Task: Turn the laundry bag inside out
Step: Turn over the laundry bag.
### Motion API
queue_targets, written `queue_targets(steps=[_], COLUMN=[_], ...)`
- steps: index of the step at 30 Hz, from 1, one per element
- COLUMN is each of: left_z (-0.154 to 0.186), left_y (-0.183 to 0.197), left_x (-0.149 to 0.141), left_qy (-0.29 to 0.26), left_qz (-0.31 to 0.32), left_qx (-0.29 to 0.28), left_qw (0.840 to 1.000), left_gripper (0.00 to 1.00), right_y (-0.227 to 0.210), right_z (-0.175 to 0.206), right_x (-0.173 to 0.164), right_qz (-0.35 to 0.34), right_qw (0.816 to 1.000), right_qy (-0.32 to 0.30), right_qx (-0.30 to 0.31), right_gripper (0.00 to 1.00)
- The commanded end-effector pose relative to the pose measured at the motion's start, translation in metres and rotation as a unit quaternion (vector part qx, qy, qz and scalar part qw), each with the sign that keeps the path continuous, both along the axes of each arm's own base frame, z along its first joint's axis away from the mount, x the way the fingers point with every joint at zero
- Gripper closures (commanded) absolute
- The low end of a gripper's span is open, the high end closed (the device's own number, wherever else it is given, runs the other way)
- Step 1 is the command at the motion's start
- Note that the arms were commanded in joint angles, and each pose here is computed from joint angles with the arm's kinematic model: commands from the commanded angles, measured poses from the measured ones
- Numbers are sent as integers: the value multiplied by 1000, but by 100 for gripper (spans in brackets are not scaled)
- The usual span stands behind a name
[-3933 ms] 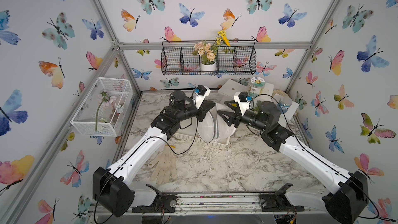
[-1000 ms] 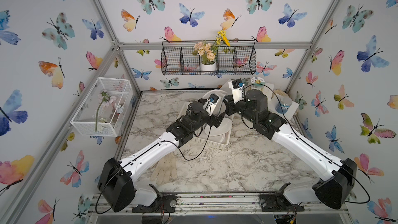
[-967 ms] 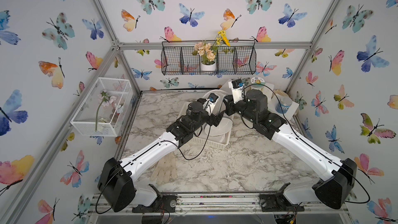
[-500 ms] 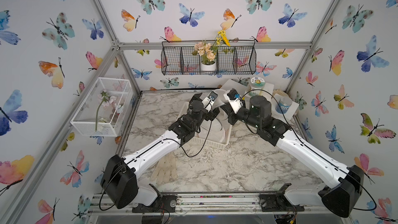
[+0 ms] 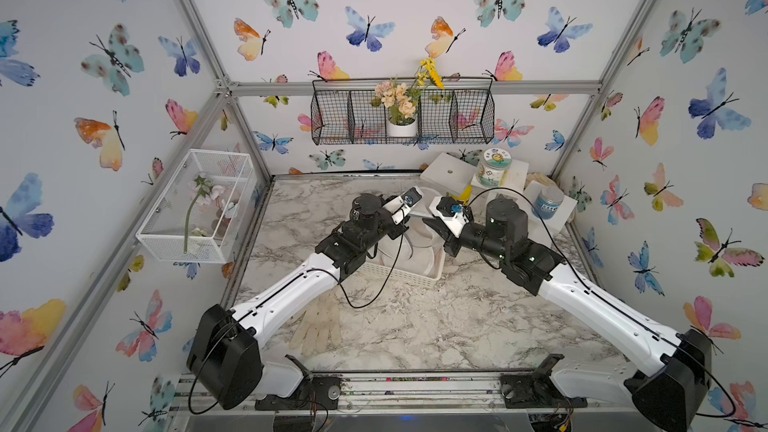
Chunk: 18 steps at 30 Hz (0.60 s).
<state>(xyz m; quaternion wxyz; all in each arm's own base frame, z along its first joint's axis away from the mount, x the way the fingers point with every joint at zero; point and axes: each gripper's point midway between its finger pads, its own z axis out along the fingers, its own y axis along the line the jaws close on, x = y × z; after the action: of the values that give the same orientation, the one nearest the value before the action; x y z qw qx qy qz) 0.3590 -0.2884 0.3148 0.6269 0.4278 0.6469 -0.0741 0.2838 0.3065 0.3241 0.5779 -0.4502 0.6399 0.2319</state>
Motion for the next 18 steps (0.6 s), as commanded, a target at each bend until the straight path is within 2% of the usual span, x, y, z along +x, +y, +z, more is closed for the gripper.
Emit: queue_targets(steps=[1,5,8,11,14,15,18], left_z=[5,-16,-37,-60,-85,-93,-109], left_y=[-1,-1,-3,-1,-3,-4,-7], left_x=[-26,-44,-56,-61,-64,-65,-65], left_qy=[44,164,264,344,397,413,442], left_qz=[-47,-42,-27,10,30,36,47], left_qx=[-14,-36,-53,-81,-101,-108,-116], left_qw=[998,985,963,935,912,903,888], left_gripper=[100,100,100,100,100,100,100], right_y=[-15,-22,-27,-31,-39,-42,-46], right_z=[10,-27,-56,-85,-114,-124,-149], right_x=[10,13,13,12,11,12,8], right_qz=[-70,-115,-143,-163,-186,-195,-206], right_qw=[995,982,969,958,948,944,934], right_qy=[40,139,200,236,259,265,289], right_qx=[56,48,37,21,-4,-13,-36], right_gripper=[98,98,98,91,85,80,72])
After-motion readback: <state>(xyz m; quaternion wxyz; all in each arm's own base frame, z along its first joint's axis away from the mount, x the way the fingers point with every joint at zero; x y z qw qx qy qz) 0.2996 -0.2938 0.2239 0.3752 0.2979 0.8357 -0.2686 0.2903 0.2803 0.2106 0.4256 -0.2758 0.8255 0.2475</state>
